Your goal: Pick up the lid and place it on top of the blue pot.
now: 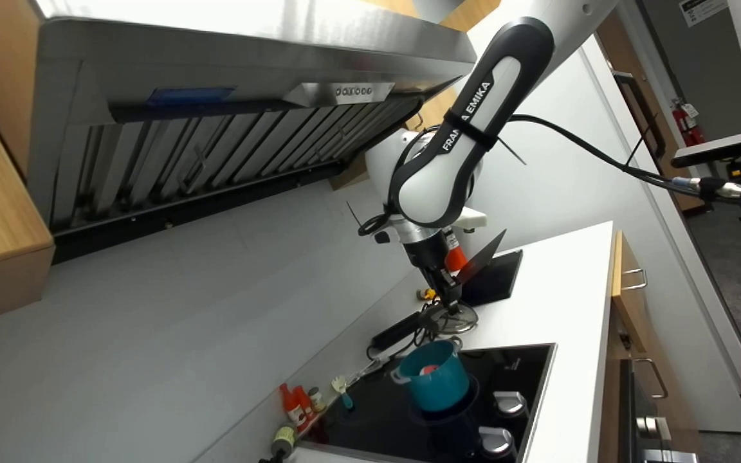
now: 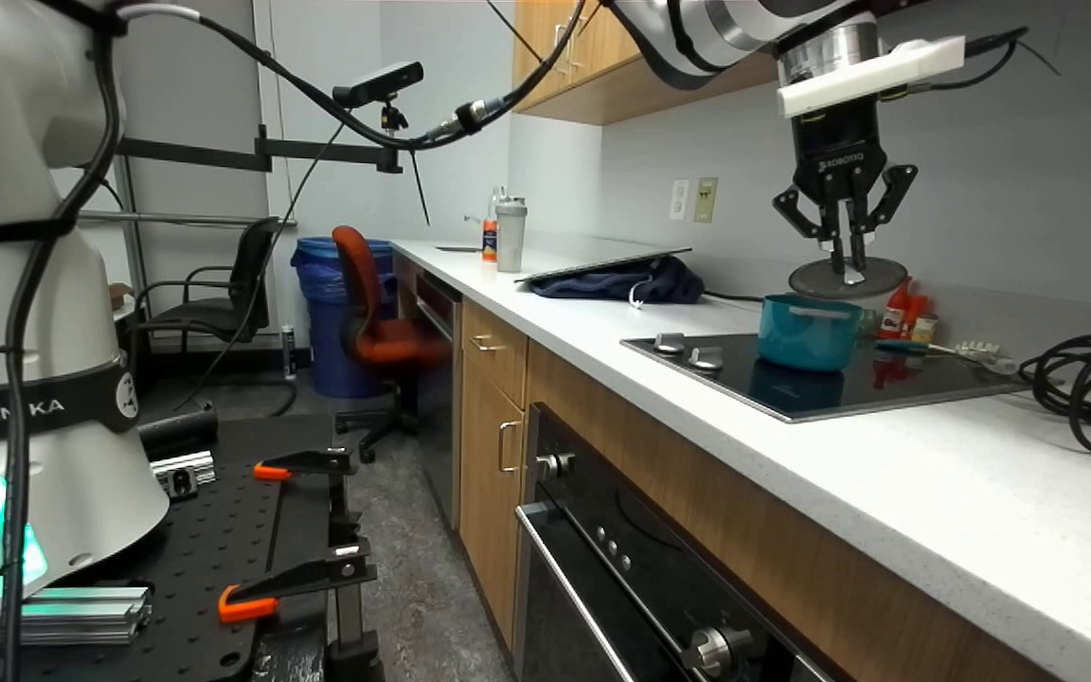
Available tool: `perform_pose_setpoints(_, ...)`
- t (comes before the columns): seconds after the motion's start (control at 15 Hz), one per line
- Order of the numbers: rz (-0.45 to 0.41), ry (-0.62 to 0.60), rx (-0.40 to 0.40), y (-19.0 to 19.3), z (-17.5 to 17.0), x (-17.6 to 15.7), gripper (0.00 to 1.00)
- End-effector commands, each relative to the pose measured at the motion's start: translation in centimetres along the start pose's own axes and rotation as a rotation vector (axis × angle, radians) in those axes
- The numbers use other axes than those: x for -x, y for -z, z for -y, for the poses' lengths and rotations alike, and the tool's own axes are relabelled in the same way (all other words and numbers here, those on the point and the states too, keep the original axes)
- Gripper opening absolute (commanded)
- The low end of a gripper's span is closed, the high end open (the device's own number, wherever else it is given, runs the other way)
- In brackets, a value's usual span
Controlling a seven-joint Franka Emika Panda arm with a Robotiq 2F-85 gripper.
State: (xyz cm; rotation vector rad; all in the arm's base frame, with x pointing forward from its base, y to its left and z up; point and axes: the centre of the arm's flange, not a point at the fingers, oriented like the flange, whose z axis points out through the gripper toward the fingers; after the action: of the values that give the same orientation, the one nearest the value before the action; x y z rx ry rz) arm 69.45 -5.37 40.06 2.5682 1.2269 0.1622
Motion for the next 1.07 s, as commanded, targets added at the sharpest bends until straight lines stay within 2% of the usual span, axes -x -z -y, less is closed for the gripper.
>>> perform_pose_setpoints(0.0,-0.014,-0.011,0.011,-0.1,-1.1,-2.1,0.04)
perform_pose_setpoints(1.0,-0.036,0.048,0.029,0.0,-0.2,-6.8,0.04)
